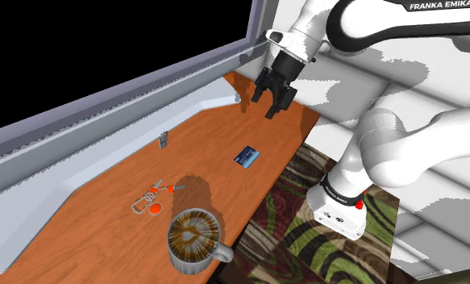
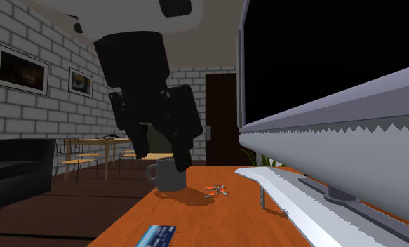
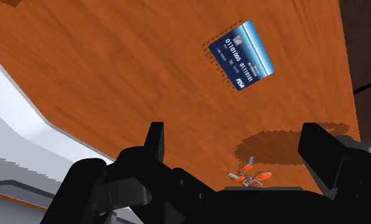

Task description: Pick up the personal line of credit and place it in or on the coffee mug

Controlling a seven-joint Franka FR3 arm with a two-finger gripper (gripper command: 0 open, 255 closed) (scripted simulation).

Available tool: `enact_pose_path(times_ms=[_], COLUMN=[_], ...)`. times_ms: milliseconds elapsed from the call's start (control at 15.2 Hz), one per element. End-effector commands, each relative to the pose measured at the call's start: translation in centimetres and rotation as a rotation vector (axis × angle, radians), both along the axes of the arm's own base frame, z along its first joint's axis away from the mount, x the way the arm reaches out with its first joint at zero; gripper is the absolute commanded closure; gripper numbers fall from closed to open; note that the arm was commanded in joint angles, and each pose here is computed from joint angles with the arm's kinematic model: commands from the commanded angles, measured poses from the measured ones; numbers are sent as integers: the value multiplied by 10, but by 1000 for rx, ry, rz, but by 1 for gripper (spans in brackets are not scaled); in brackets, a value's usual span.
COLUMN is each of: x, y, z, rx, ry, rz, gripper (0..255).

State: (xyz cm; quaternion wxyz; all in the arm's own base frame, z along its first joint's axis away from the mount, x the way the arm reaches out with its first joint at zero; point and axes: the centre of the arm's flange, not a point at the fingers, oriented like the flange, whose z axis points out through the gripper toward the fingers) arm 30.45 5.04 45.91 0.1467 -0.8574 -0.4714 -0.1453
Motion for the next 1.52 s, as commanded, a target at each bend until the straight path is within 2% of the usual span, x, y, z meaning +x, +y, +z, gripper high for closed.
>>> enact_pose_path(times_ms=[0, 462, 990, 1452], x=[-1, -7, -9, -9], y=[9, 41, 64, 64], z=[-23, -106, -142, -142], rx=[33, 149, 152, 152], ry=[-40, -157, -160, -160], rz=[135, 583, 594, 594], gripper=[0, 0, 0, 0])
